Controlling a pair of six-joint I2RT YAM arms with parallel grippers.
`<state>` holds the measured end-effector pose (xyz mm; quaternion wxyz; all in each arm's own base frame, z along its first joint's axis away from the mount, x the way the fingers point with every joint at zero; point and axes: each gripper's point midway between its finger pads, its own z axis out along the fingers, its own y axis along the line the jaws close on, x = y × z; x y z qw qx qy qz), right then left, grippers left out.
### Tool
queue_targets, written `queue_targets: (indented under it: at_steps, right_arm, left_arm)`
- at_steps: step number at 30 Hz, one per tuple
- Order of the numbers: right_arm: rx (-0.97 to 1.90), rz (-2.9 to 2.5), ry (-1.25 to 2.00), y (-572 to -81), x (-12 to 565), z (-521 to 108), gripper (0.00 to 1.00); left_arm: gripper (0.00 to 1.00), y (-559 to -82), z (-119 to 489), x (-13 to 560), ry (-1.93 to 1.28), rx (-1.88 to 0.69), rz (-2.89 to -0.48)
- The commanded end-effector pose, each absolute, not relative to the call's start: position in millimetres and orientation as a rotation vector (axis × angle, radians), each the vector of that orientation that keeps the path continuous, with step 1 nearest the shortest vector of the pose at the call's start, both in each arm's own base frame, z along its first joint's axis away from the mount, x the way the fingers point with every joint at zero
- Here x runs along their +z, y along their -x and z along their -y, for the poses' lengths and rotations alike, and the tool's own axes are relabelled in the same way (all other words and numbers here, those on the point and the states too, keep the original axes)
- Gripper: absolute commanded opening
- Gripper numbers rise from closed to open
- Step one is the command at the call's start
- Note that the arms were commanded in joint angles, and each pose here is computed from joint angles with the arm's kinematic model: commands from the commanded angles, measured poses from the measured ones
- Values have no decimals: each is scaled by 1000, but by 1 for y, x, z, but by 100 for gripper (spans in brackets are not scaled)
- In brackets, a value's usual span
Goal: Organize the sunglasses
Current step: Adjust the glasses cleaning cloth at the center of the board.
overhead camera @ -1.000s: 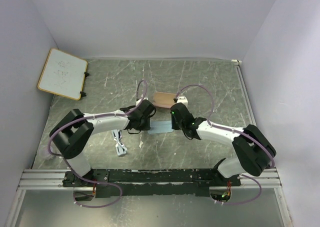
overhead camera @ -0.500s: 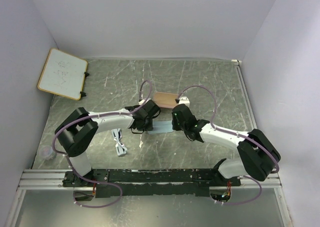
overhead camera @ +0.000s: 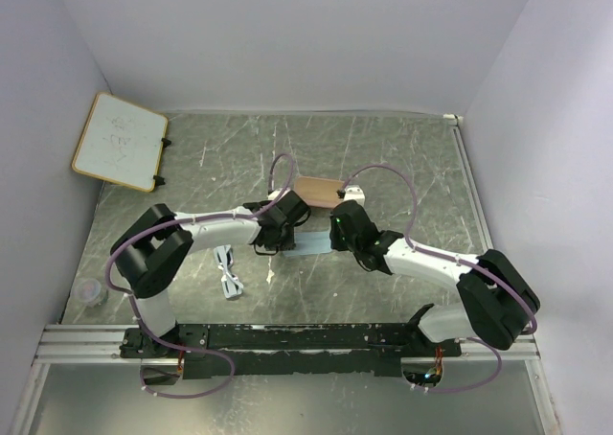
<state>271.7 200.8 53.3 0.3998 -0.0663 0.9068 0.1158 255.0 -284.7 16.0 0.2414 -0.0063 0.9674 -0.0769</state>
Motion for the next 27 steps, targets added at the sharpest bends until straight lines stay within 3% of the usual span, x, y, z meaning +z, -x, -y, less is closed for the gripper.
queue_targets:
  at_steps: [1,27]
  right_arm:
    - [306,-2270,137,-274,59,-200,21]
    - [295,-2272,119,-275,58,-194,21]
  left_arm:
    - [39,-255,287,9,18,-181,-2665]
    - [17,-249,291,2,-17,-189,-2694]
